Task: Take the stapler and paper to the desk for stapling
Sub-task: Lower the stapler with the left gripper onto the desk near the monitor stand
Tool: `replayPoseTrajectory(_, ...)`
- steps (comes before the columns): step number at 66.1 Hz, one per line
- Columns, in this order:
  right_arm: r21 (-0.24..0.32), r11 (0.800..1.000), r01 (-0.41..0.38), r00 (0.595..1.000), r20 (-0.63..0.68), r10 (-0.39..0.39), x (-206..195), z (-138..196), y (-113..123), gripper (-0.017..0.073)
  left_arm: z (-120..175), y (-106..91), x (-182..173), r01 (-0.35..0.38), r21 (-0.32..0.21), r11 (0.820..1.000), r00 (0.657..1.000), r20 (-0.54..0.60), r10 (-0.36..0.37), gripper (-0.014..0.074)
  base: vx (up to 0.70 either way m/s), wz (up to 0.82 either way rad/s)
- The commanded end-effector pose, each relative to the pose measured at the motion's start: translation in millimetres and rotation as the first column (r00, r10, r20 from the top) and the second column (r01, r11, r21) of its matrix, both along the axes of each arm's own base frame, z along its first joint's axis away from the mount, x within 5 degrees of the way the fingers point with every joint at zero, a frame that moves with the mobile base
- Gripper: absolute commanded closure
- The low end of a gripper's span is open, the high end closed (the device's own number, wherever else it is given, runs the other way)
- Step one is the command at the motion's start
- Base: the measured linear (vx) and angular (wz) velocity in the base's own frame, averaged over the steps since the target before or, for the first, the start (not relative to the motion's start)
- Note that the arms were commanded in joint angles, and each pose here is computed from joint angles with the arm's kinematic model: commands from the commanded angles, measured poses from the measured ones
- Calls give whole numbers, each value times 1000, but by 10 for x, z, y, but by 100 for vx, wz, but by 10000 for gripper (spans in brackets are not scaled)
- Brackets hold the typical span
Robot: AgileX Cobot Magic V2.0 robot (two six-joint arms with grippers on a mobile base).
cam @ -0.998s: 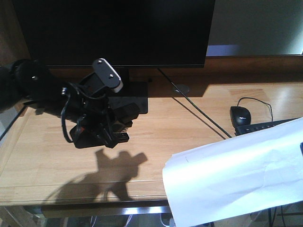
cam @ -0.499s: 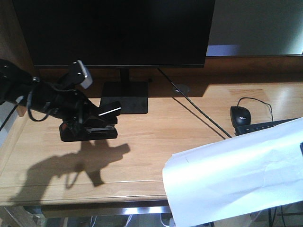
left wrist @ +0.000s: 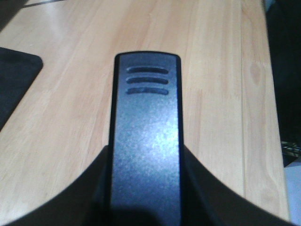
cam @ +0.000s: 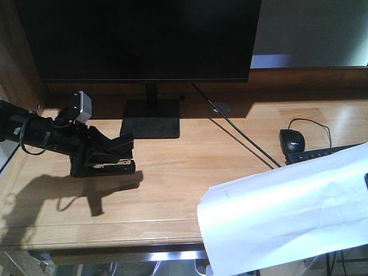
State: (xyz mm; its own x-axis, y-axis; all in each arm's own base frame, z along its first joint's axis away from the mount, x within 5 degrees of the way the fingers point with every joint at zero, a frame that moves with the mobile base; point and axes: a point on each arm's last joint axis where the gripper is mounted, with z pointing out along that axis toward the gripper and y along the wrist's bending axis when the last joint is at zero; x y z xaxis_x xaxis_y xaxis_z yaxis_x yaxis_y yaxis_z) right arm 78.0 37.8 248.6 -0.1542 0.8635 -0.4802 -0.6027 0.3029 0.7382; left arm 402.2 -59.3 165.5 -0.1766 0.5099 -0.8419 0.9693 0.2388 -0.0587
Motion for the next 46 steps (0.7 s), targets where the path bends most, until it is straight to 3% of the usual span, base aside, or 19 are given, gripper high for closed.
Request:
replayPoseTrajectory(1, 27, 1000, -10, 999, 47, 9, -24, 37, -5, 564, 331, -60, 94, 14, -117, 993, 997, 79, -5, 601, 0, 0)
replayPoseTrajectory(22, 27, 1000, -10, 999, 47, 9, -24, 37, -5, 564, 57, -114, 188, 34, -113, 993, 999, 38, -30, 574, 0, 0)
replayPoseTrajectory(46, 27, 1000, -10, 999, 47, 9, -24, 37, -5, 564, -101, -159, 237, 7, -73, 997, 999, 39, -4, 423, 0, 0)
